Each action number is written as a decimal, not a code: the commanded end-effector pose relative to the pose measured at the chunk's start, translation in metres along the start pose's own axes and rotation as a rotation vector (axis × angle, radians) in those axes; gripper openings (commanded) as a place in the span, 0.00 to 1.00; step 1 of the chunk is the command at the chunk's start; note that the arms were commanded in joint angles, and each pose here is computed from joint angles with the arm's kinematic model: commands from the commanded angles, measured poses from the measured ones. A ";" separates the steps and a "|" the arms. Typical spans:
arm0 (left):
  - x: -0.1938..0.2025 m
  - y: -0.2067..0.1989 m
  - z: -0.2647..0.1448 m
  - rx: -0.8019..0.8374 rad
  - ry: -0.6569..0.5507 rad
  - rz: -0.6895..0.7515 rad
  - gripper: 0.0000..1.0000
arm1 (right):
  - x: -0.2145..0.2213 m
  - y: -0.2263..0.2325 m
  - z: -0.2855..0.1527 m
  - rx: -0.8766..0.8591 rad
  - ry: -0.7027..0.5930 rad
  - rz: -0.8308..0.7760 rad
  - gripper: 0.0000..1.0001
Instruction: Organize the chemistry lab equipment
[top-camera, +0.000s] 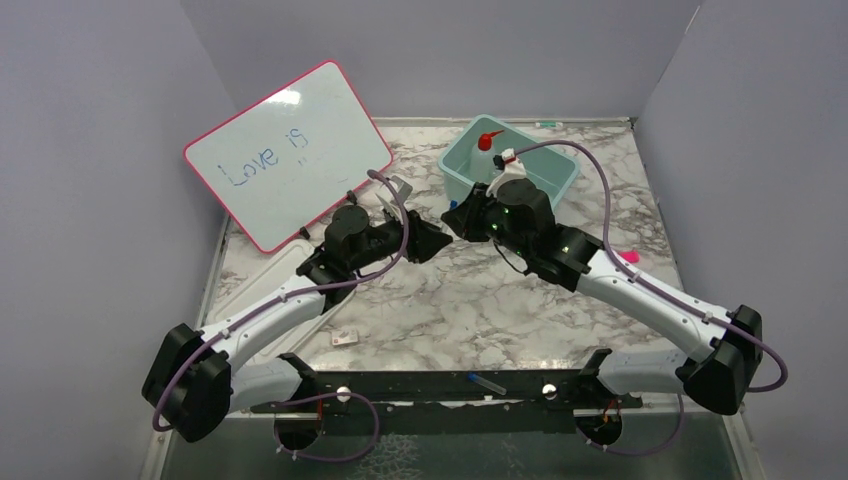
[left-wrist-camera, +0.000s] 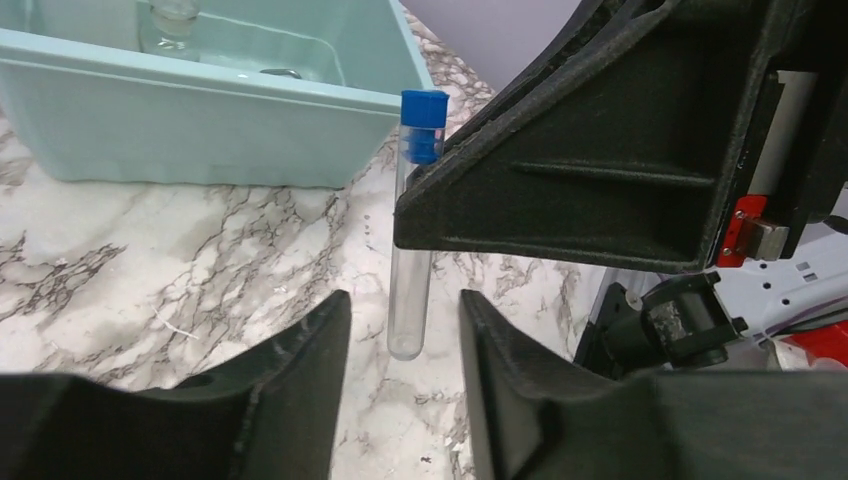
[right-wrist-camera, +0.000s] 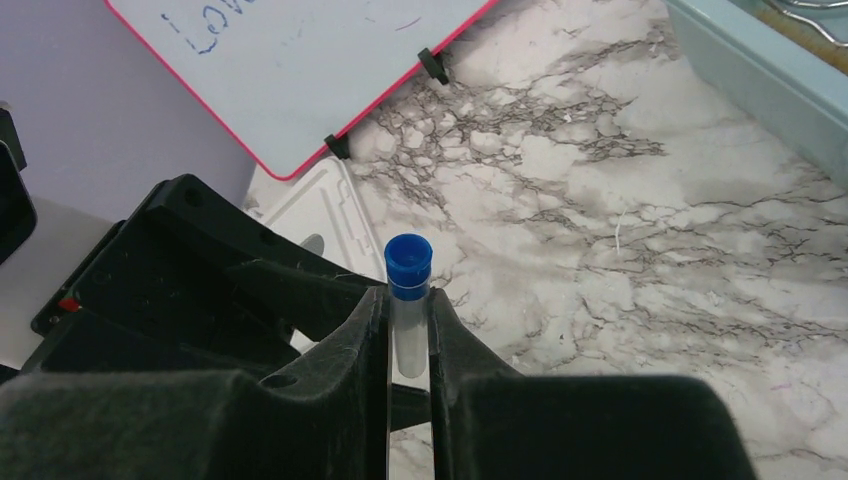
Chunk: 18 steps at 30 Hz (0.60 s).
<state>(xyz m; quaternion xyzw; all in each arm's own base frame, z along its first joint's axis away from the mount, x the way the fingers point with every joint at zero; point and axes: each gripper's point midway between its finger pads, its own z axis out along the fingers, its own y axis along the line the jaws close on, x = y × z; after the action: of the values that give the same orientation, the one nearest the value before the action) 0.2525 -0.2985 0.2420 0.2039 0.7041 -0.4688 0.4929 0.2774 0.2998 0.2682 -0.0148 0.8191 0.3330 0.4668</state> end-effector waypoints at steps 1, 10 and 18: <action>-0.017 -0.017 0.004 0.088 -0.035 0.061 0.39 | -0.006 0.018 -0.008 -0.073 0.005 0.036 0.17; -0.013 -0.024 0.004 0.174 -0.013 0.258 0.02 | 0.005 0.020 -0.013 -0.072 0.120 0.046 0.26; -0.016 -0.017 -0.001 0.172 -0.006 0.512 0.00 | 0.016 0.020 -0.028 -0.109 0.356 0.041 0.44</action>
<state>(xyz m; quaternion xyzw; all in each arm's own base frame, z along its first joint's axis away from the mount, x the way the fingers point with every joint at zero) 0.2466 -0.3038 0.2431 0.3410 0.6424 -0.4286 0.5361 0.2644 0.3025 0.2790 -0.0342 0.8494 0.3644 0.3802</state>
